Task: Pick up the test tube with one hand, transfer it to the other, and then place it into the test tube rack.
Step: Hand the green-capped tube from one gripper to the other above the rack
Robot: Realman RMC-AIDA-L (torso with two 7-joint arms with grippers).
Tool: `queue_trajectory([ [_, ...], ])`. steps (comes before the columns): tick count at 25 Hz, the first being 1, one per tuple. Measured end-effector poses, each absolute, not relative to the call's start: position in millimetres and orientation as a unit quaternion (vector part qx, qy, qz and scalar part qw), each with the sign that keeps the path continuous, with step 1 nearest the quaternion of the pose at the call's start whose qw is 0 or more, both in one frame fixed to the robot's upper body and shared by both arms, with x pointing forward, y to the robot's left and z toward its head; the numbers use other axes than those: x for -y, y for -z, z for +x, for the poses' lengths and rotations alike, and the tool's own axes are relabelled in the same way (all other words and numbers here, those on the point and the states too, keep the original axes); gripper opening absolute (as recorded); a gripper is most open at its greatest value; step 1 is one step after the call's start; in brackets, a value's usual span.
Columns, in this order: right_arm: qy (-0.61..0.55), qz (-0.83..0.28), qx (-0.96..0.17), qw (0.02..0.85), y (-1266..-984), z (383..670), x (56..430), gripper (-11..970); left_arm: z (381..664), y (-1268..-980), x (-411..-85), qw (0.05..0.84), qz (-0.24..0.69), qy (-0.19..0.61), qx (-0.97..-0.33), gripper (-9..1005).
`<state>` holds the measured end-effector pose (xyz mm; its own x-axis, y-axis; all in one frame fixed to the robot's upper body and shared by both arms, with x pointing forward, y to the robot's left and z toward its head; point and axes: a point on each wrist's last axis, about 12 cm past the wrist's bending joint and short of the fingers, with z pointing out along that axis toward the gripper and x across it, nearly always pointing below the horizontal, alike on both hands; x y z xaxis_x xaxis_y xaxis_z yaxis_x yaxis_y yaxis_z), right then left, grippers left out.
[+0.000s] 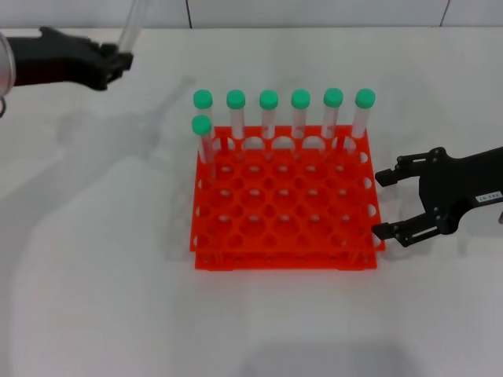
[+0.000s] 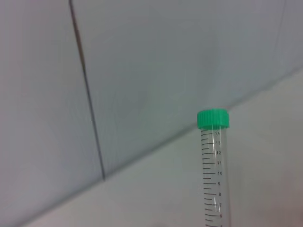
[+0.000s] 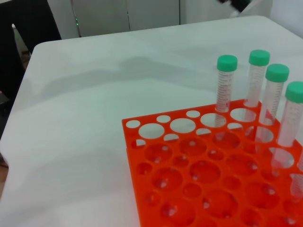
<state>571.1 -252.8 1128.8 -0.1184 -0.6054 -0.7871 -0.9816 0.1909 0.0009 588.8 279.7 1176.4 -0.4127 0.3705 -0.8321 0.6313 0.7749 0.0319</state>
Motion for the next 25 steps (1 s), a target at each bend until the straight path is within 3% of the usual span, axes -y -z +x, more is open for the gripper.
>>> queue_trajectory([
  [6, -0.280, -0.574, -0.692, 0.337, -1130, 571, 252, 771, 581, -1174, -279, 0.492, 0.326, 0.222, -0.776, 200],
  [15, -0.279, -0.581, -0.686, 0.338, -1132, 572, 247, 767, 589, -1169, -280, 0.452, 0.385, 0.355, -0.722, 205],
  [25, -0.284, -0.579, -0.682, 0.345, -1134, 573, 246, 763, 591, -1166, -273, 0.405, 0.473, 0.383, -0.682, 211],
])
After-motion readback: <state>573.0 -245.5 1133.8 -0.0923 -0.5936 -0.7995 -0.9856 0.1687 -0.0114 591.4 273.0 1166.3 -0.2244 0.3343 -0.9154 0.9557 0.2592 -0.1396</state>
